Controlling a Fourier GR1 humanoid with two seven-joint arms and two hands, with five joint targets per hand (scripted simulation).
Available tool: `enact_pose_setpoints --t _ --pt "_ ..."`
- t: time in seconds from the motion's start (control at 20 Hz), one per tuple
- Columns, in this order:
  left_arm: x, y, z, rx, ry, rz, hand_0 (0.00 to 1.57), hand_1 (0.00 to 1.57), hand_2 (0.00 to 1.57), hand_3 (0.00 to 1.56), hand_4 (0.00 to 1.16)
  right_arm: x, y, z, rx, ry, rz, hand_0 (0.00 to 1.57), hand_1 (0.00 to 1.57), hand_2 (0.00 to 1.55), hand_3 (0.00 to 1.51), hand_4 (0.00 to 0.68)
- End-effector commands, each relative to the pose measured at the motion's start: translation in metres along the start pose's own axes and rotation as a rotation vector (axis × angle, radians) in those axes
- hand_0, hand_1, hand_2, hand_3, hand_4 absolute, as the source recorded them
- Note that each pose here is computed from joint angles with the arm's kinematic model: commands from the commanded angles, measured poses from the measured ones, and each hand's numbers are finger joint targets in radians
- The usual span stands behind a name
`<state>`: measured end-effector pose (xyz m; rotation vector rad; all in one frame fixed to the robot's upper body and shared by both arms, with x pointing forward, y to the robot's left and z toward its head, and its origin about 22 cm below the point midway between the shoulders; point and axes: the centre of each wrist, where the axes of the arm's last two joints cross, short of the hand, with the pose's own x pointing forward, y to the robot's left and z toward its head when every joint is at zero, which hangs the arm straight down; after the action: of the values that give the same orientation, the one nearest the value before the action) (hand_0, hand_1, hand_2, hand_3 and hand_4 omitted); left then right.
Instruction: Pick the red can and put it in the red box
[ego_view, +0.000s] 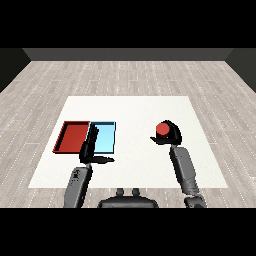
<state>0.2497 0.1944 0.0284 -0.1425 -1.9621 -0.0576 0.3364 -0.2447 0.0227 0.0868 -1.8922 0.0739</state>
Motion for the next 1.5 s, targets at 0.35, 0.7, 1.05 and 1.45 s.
enact_pose_setpoints --t 0.35,0.7,1.05,1.45 --pt "-0.006 -0.032 -0.0106 -0.054 0.077 0.025 0.0 0.0 0.0 0.0 0.0 0.012 0.141 0.019 -0.015 -0.02 -0.006 1.45 1.45 1.43 1.38 0.653" --pt "-0.044 -0.059 -0.019 -0.076 0.123 0.059 0.0 0.0 0.0 0.0 0.0 0.011 0.145 0.027 0.0 -0.029 -0.063 1.46 1.46 1.44 1.4 0.664" --pt "-0.061 -0.074 -0.0058 -0.102 0.171 0.095 0.0 0.0 0.0 0.0 0.0 0.021 0.158 0.033 -0.006 -0.043 -0.055 1.46 1.46 1.45 1.38 0.633" --pt "-0.067 -0.075 0.0003 -0.125 0.197 0.103 0.0 0.0 0.0 0.0 0.0 0.014 0.163 0.018 0.004 -0.028 -0.066 1.45 1.45 1.43 1.38 0.641"
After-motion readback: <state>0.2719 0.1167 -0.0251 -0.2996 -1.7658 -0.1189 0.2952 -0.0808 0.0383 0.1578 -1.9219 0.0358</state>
